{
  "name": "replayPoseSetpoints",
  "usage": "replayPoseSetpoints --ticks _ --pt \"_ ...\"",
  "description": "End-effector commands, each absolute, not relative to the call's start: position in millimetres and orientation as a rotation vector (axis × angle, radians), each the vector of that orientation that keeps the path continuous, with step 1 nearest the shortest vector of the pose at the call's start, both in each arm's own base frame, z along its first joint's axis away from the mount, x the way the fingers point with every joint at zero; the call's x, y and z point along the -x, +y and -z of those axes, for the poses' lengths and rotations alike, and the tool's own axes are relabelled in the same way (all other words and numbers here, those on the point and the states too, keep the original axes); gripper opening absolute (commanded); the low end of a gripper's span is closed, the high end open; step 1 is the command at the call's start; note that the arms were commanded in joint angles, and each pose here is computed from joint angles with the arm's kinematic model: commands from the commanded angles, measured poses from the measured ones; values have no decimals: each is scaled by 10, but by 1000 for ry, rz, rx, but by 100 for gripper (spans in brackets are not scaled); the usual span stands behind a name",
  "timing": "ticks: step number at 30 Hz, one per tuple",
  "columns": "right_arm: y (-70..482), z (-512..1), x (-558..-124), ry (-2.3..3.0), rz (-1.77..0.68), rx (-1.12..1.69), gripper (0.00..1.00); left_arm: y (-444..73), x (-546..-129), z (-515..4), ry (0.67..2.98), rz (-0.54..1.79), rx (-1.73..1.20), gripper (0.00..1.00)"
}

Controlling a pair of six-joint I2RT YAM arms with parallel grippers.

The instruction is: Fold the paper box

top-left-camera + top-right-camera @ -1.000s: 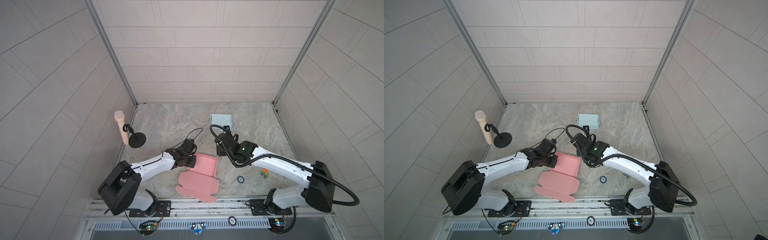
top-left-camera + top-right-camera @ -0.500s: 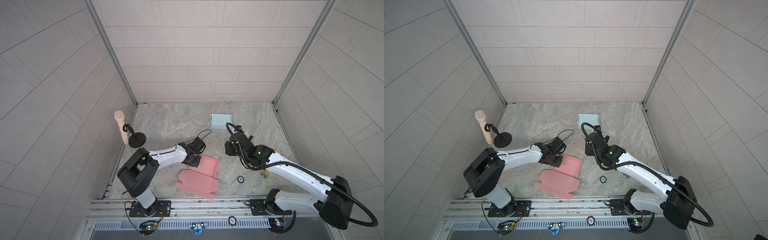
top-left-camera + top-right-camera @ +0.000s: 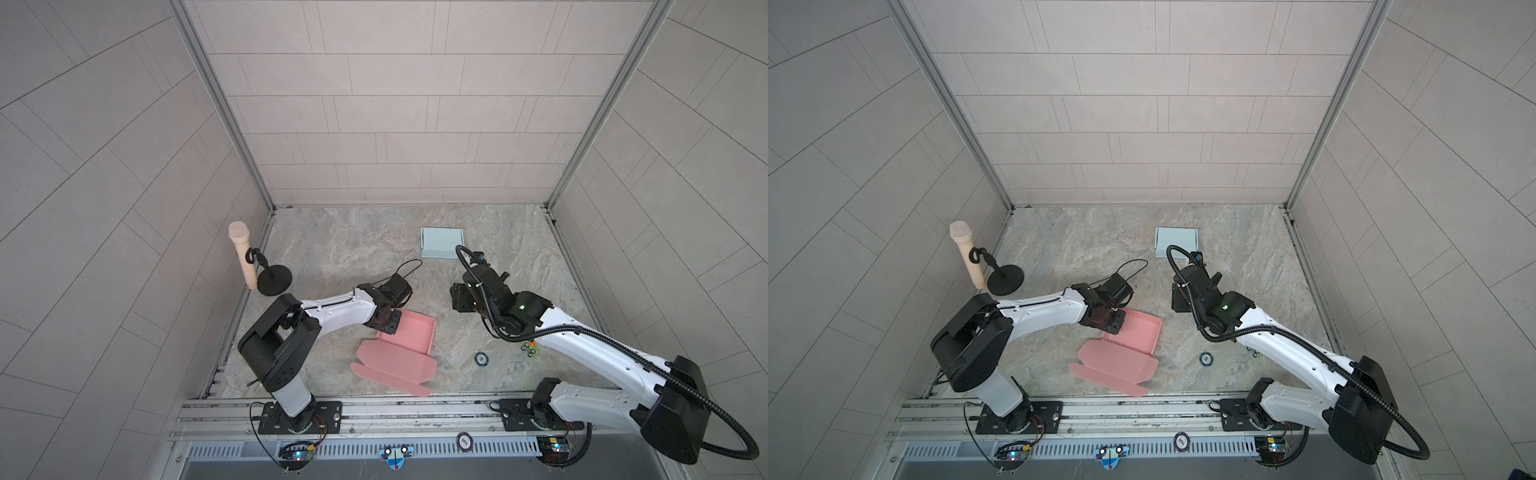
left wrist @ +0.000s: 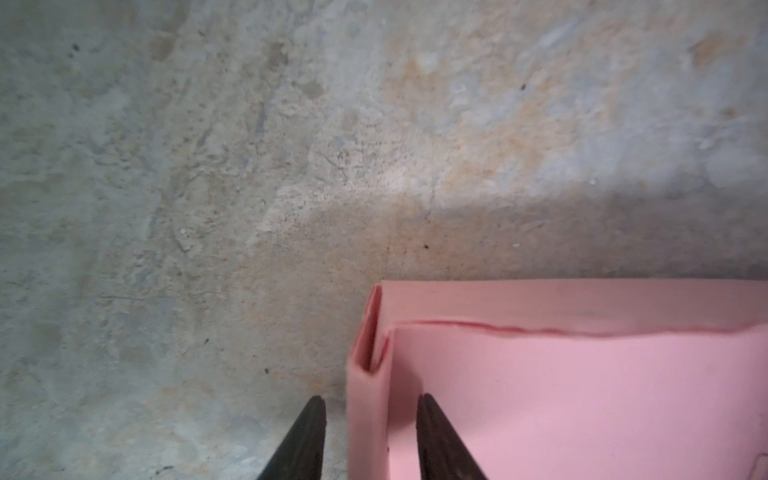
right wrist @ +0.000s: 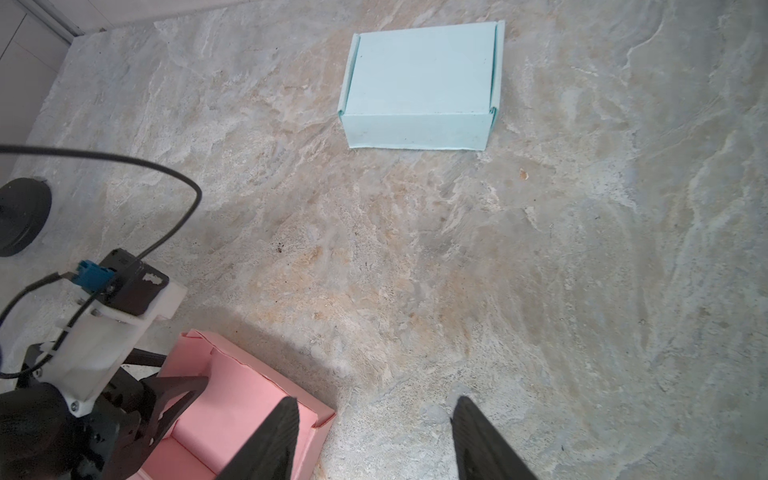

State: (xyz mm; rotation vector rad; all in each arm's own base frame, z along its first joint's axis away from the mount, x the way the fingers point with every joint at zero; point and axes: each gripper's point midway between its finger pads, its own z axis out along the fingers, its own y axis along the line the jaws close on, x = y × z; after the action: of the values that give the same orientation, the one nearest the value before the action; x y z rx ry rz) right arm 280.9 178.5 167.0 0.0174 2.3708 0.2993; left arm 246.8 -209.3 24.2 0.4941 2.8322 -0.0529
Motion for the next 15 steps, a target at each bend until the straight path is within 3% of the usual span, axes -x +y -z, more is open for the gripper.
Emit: replayPoseSetpoints --ticks 1,6,15 --pt "1880 -1582 -2818 2402 -322 33 62 -2175 -2467 -459 2804 130 -487 42" --pt "2136 -1453 -2830 2449 -401 122 62 -2171 -2453 -725 2759 177 -492 53" --pt "2641 -1279 -2846 2502 -486 360 62 -2162 -2419 -880 2741 243 -480 54"
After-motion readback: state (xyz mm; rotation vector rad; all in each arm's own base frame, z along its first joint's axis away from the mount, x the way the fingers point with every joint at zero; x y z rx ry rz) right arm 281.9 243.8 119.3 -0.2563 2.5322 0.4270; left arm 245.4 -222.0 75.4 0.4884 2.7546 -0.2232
